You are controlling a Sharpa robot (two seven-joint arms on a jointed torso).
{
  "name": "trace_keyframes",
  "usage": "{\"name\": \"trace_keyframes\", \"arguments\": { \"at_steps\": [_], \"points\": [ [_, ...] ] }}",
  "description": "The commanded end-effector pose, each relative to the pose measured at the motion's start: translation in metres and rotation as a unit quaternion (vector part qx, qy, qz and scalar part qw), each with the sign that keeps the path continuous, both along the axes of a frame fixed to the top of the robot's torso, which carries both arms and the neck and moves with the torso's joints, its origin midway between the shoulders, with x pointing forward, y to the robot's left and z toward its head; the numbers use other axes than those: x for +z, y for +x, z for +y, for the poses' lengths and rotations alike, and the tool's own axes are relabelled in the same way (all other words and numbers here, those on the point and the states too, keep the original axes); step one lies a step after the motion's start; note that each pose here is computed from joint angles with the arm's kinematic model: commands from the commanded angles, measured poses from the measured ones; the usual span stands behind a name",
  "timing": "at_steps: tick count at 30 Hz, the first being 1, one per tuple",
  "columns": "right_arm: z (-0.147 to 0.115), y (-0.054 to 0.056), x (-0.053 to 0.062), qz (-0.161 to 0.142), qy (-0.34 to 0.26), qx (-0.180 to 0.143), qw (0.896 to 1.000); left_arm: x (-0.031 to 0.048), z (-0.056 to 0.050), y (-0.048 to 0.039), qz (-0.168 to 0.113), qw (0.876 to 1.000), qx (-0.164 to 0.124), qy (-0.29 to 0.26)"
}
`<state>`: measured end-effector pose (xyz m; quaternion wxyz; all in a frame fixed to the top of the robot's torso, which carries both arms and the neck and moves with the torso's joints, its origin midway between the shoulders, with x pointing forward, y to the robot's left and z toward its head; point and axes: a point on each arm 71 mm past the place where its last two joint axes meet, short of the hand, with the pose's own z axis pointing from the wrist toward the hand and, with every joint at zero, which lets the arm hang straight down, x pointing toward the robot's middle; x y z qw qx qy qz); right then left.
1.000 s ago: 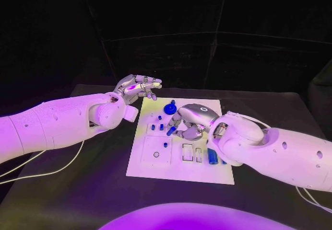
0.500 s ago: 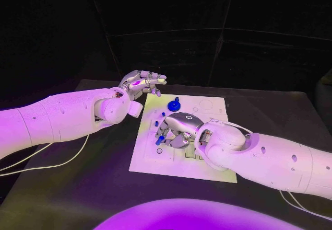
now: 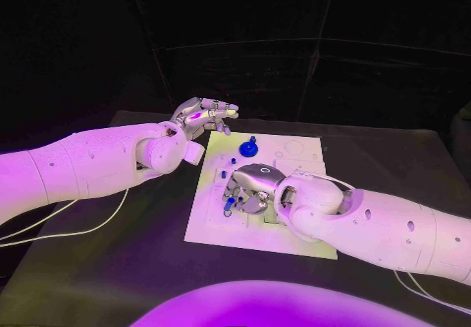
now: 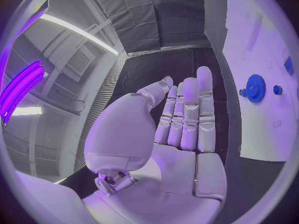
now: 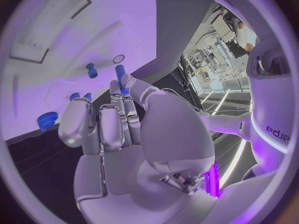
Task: Assemble the parts on the task board
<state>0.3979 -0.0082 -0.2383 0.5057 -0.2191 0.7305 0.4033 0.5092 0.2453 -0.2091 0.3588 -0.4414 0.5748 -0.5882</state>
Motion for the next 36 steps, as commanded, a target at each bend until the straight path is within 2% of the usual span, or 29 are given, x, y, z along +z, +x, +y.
{"name": "trace_keyframes", "arguments": {
  "at_steps": [1,16,28,36],
  "points": [
    [0.001,-0.002,-0.002,-0.002,-0.023,0.009,1.0,0.0019,-0.001,0.0004,-0.004,1.0,-0.004,-0.005],
    [0.002,-0.007,-0.012,-0.005,-0.046,0.02,0.999,0.0017,-0.001,0.0006,-0.003,1.0,-0.004,-0.005],
    [0.005,-0.005,-0.013,-0.02,-0.053,0.015,0.998,0.0017,-0.002,0.0005,-0.003,1.0,-0.005,-0.005],
    [0.01,-0.007,-0.013,-0.022,-0.056,0.024,0.998,0.0016,-0.002,0.0003,-0.002,1.0,-0.005,-0.005]
  ]
}}
